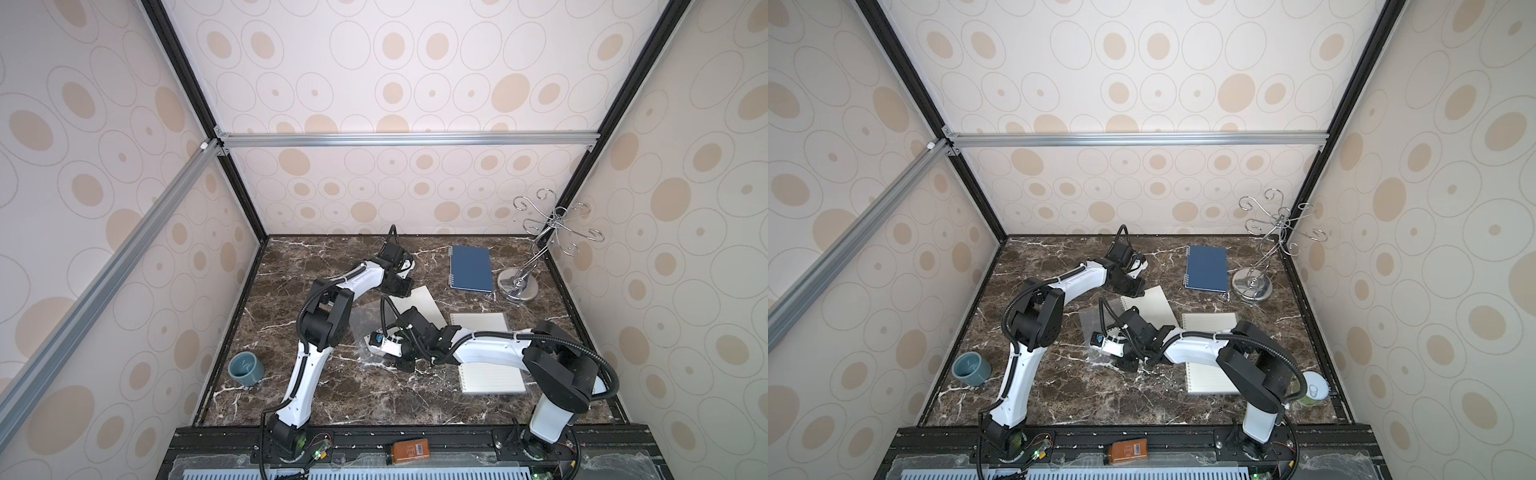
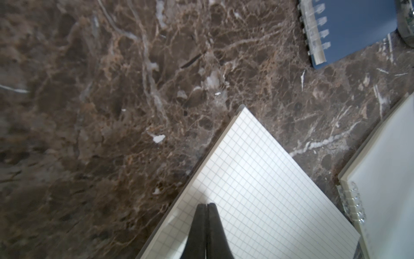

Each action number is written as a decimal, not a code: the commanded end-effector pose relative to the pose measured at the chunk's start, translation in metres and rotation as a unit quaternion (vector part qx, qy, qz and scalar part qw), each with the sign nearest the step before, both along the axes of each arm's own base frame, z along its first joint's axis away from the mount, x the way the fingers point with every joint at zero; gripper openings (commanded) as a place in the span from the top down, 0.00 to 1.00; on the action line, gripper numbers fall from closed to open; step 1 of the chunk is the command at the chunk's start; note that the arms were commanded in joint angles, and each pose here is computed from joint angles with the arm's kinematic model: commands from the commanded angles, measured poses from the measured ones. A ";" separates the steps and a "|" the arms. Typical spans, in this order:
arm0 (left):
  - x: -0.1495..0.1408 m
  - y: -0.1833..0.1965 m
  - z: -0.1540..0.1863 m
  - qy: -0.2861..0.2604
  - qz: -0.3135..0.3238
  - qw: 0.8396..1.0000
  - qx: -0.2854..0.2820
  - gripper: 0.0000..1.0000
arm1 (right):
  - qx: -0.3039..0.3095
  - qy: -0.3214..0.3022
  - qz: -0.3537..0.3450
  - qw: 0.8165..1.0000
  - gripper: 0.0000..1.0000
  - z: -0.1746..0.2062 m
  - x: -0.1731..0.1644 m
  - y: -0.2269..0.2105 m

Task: Tear off pages from different notebooks
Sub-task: Tear off the paper from the notebook, then place the paper at the center of the board, then adjust the notebook at the center of the board.

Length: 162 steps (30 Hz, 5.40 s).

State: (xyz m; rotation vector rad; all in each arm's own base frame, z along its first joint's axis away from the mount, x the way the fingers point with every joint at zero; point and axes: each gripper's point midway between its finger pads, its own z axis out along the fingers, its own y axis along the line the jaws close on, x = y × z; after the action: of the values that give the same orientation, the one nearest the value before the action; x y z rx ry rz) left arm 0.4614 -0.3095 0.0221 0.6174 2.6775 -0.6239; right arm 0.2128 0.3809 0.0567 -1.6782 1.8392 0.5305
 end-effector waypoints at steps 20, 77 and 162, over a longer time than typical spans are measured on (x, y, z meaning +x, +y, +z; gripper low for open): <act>-0.034 0.064 -0.104 0.101 0.033 0.985 0.137 1.00 | 0.030 0.055 0.033 0.998 1.00 0.012 -0.085 0.010; 0.070 0.262 0.302 -0.255 0.371 0.886 0.112 0.78 | 0.261 0.183 -0.080 0.944 1.00 0.193 -0.039 0.079; -0.052 0.166 0.029 -0.004 0.335 0.942 -0.028 0.41 | -0.058 0.188 -0.461 0.865 0.30 -0.026 0.241 -0.108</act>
State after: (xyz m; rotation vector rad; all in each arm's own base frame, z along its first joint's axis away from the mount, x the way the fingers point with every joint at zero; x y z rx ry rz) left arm 0.4032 -0.1384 0.0491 -0.3059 2.6174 -0.4627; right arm 0.4677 0.2618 0.0399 -0.5576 2.6387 0.2407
